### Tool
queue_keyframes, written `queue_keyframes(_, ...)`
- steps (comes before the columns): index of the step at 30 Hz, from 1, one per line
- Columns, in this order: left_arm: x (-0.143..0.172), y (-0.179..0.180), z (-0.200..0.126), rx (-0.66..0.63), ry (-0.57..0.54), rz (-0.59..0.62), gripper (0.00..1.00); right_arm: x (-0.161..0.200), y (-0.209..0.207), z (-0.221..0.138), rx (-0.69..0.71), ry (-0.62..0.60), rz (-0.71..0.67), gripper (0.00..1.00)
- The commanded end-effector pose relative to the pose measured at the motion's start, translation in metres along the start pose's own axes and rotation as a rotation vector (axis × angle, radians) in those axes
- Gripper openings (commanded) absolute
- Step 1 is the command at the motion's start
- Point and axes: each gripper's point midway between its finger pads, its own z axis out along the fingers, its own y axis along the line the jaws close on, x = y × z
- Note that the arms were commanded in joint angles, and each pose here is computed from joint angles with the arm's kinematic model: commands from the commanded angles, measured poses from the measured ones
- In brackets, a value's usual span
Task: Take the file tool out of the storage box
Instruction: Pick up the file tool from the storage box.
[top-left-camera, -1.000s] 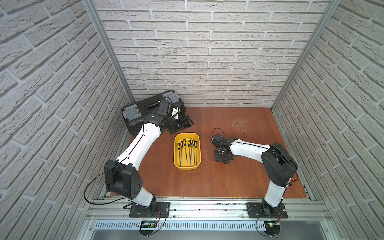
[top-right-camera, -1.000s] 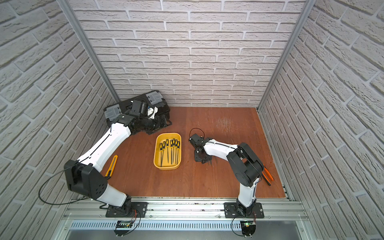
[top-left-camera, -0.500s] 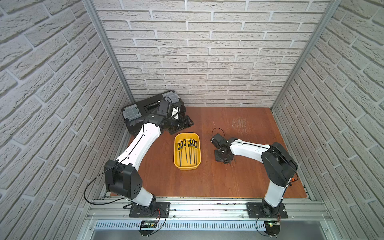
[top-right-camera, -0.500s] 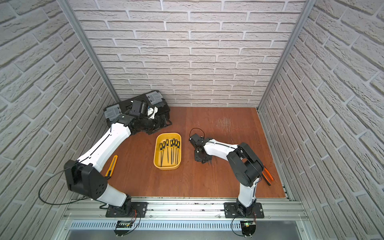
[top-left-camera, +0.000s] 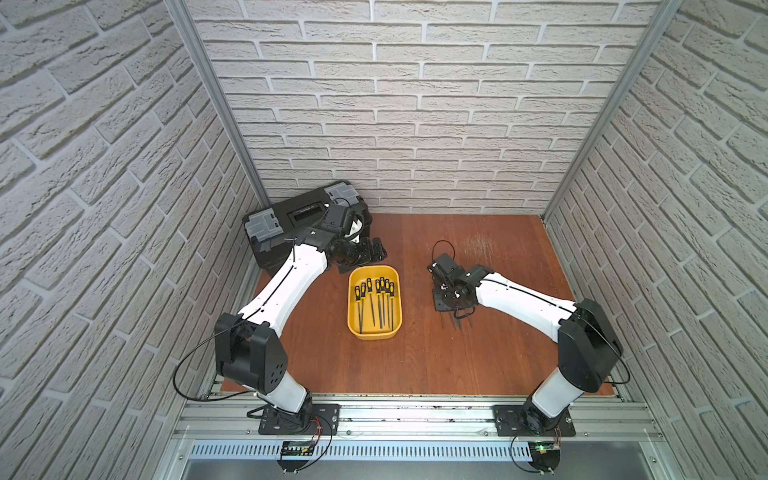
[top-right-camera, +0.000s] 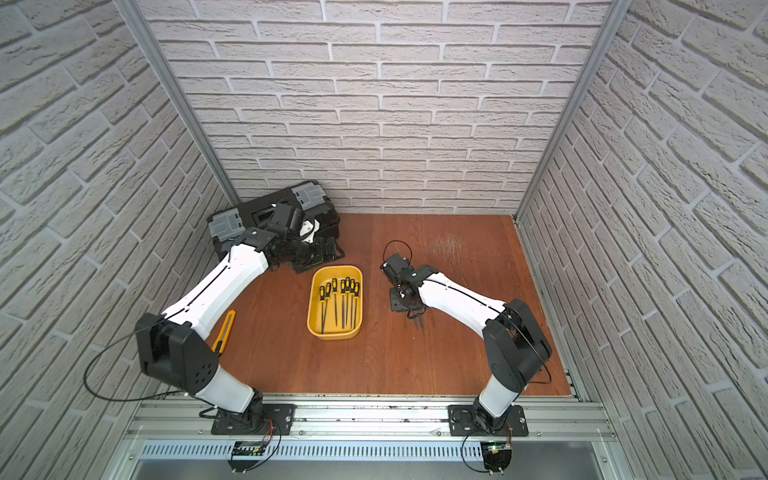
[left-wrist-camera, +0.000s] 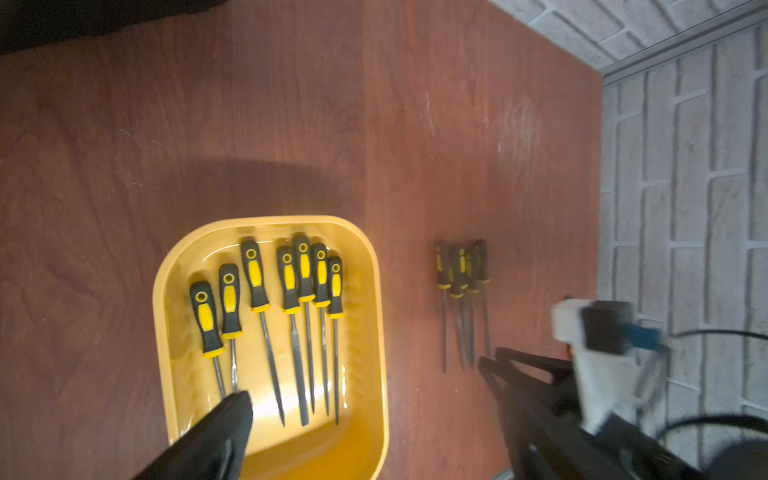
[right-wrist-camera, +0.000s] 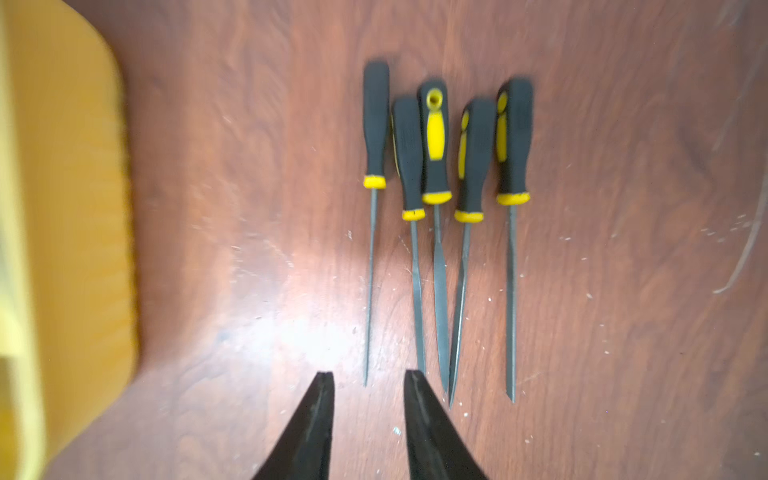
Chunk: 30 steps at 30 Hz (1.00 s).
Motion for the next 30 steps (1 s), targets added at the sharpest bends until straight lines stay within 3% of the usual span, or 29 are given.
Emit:
queue_keyframes(1,0.002,0.006,0.011,-0.072,0.020,0.045,0.97,0.000,0.000,-0.026,-0.054,-0.011,-0.023,0.40)
queue_keyframes(4,0.005,0.010,0.021,-0.123,0.035,0.067,0.93,-0.003,0.014,-0.047,-0.161,-0.033,-0.042,0.46)
queue_keyframes(7,0.008,0.012,0.032,-0.170,0.052,0.094,0.85,-0.007,0.025,-0.069,-0.260,-0.070,-0.061,0.60)
queue_keyframes(9,0.011,0.013,0.043,-0.196,0.074,0.106,0.79,-0.009,0.031,-0.085,-0.321,-0.097,-0.070,0.75)
queue_keyframes(11,0.015,0.015,0.053,-0.223,0.095,0.117,0.72,-0.011,0.034,-0.097,-0.360,-0.121,-0.077,0.81)
queue_keyframes(18,0.021,0.030,0.082,-0.319,0.156,0.126,0.51,-0.010,0.028,-0.111,-0.377,-0.163,-0.065,0.84)
queue_keyframes(30,0.031,0.060,0.122,-0.429,0.228,0.092,0.43,-0.005,0.014,-0.103,-0.347,-0.160,-0.042,0.84)
